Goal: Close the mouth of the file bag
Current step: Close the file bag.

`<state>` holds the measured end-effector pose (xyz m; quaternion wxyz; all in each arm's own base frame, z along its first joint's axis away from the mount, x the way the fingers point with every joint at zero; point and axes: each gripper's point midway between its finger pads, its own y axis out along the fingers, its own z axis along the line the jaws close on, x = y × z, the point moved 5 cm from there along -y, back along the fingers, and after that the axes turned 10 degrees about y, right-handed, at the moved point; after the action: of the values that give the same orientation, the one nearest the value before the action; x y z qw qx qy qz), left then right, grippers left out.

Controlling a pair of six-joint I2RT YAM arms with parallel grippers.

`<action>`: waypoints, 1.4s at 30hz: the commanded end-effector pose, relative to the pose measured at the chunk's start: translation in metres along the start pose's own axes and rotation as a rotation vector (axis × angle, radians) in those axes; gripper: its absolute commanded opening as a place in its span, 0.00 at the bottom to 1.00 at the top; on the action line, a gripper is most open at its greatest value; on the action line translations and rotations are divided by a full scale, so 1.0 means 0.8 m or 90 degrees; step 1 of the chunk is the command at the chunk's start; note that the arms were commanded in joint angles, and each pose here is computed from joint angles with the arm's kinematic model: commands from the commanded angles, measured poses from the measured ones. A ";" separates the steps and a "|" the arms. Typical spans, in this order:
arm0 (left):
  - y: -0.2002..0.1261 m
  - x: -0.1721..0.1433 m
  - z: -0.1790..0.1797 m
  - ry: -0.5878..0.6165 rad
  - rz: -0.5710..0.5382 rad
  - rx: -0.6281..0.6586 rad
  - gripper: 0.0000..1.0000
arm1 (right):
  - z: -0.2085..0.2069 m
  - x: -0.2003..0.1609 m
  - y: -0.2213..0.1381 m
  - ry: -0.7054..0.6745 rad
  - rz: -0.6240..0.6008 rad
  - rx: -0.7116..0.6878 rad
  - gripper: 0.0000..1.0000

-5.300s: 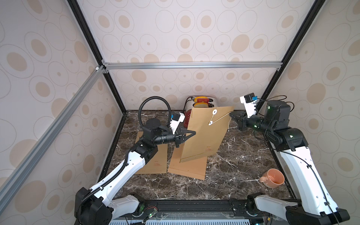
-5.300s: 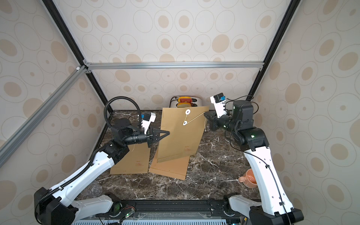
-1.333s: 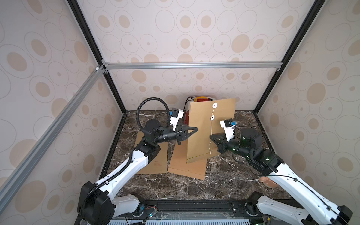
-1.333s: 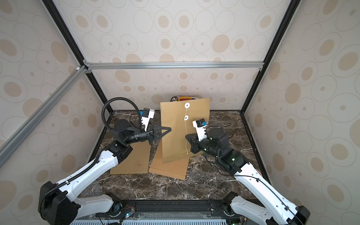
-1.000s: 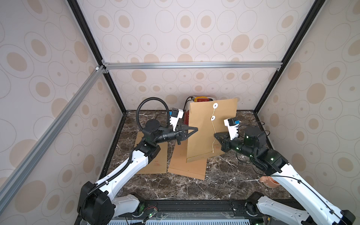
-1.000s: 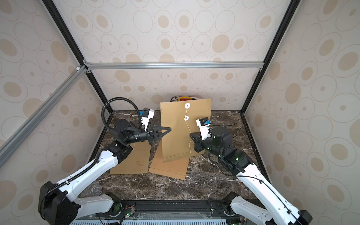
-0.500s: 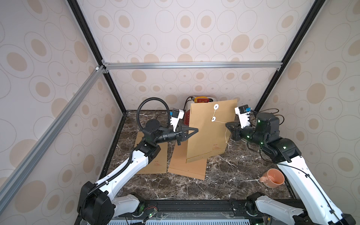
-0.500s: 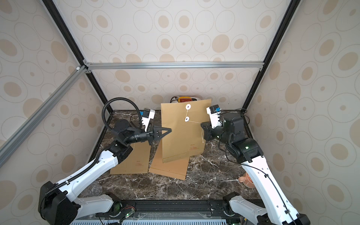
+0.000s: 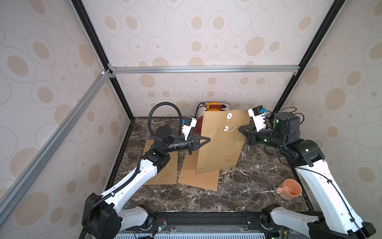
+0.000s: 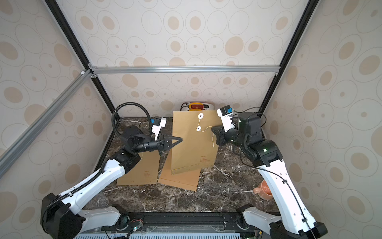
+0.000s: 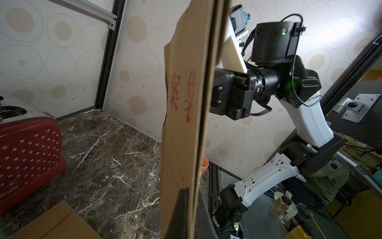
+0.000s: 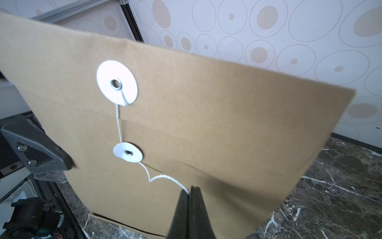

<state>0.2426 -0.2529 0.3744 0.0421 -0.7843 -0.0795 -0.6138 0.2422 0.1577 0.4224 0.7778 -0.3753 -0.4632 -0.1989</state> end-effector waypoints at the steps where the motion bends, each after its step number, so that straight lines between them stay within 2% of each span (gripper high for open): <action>1: 0.000 0.026 -0.013 0.051 -0.019 -0.010 0.00 | -0.003 0.010 -0.009 -0.025 0.006 -0.026 0.00; 7: -0.001 0.026 -0.016 0.057 -0.022 -0.010 0.00 | -0.010 0.020 -0.010 -0.046 0.026 -0.069 0.00; 15: 0.002 0.024 -0.015 0.052 -0.014 -0.009 0.00 | 0.012 0.033 -0.010 -0.023 0.011 0.011 0.00; 20: 0.013 0.007 0.000 0.018 0.035 0.004 0.00 | 0.030 0.039 -0.007 -0.008 -0.007 0.074 0.00; 23: 0.019 -0.003 0.009 0.002 0.061 0.007 0.00 | 0.036 0.042 -0.002 -0.009 -0.006 0.082 0.00; 32: 0.015 0.000 0.006 0.018 0.053 0.010 0.00 | 0.034 0.041 0.005 -0.012 0.007 0.073 0.00; 42: 0.015 0.000 0.005 0.017 0.050 0.008 0.00 | 0.064 0.035 0.024 0.005 0.033 0.130 0.00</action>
<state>0.2546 -0.2647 0.3534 0.0895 -0.7996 -0.0429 -0.5923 0.2398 0.2020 0.4463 0.8124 -0.3233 -0.4667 -0.1329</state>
